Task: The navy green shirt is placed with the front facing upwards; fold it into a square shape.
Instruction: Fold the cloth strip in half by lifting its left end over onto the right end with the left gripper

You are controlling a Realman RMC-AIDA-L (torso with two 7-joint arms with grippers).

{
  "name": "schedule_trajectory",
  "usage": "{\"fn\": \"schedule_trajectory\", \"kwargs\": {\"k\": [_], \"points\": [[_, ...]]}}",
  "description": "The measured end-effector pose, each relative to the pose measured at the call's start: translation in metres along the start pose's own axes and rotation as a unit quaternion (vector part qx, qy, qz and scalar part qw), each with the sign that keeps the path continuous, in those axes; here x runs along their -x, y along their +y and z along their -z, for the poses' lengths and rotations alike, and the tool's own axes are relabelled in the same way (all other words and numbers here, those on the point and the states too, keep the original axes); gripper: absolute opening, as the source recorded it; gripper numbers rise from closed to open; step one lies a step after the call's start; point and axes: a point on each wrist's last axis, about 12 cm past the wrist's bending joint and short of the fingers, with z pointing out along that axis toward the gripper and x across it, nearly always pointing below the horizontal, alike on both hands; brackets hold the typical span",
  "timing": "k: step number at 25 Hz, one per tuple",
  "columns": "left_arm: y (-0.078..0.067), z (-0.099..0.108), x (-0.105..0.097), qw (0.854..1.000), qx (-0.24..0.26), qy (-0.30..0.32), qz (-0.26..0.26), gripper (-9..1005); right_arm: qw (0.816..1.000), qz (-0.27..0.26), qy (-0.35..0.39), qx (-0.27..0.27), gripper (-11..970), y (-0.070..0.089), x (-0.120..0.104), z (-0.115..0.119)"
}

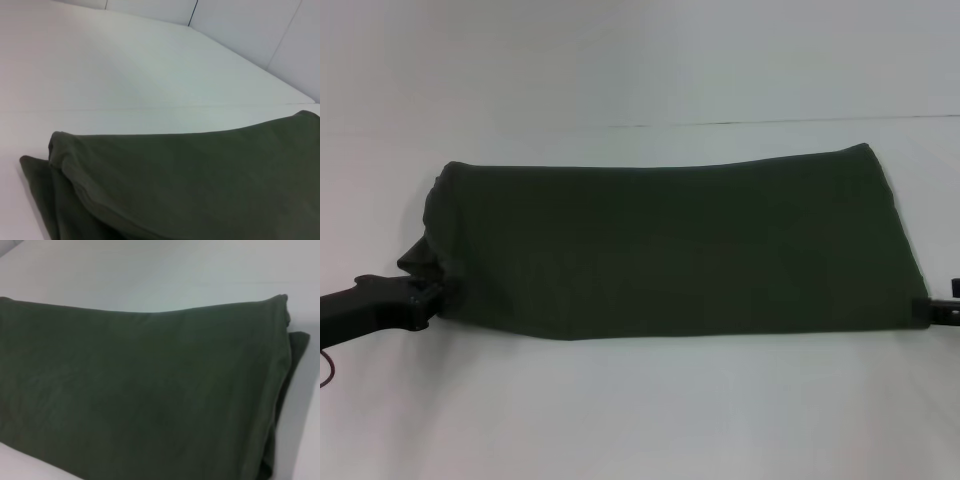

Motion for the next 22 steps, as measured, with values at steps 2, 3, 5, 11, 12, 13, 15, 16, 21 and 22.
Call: {"fn": "schedule_trajectory", "kwargs": {"k": [2, 3, 5, 11, 12, 13, 15, 16, 21, 22], "points": [[0.000, -0.001, 0.001, 1.000, 0.000, 0.000, -0.001, 57, 1.000, -0.003, 0.004, 0.003, 918, 0.001, -0.001, -0.004], [0.000, -0.001, 0.001, 1.000, 0.000, 0.000, -0.001, 57, 1.000, -0.004, 0.006, 0.004, 918, 0.001, -0.002, -0.006], [0.000, -0.001, 0.002, 1.000, 0.001, -0.001, -0.002, 57, 1.000, -0.002, 0.010, 0.002, 918, 0.002, -0.002, -0.009], [0.001, -0.003, 0.004, 1.000, 0.004, -0.002, -0.003, 56, 1.000, 0.004, 0.012, 0.000, 917, 0.005, 0.002, -0.017], [0.001, -0.004, 0.004, 1.000, 0.003, -0.002, -0.003, 56, 1.000, 0.005, 0.014, 0.001, 917, 0.005, 0.003, -0.018], [0.000, -0.005, 0.005, 1.000, 0.003, -0.002, -0.003, 56, 1.000, 0.006, 0.016, 0.002, 917, 0.006, 0.003, -0.019], [0.000, -0.006, 0.005, 1.000, 0.002, -0.003, -0.003, 56, 1.000, 0.006, 0.020, 0.004, 917, 0.007, 0.004, -0.020], [0.000, -0.006, 0.005, 1.000, 0.002, -0.003, -0.003, 56, 1.000, 0.006, 0.023, 0.003, 917, 0.007, 0.004, -0.020], [0.000, -0.006, 0.005, 1.000, 0.000, -0.003, -0.002, 56, 0.999, 0.006, 0.034, -0.003, 916, 0.007, 0.004, -0.023], [0.000, -0.007, 0.005, 1.000, 0.000, -0.003, -0.002, 56, 0.999, 0.007, 0.034, -0.003, 916, 0.007, 0.004, -0.024]]}}
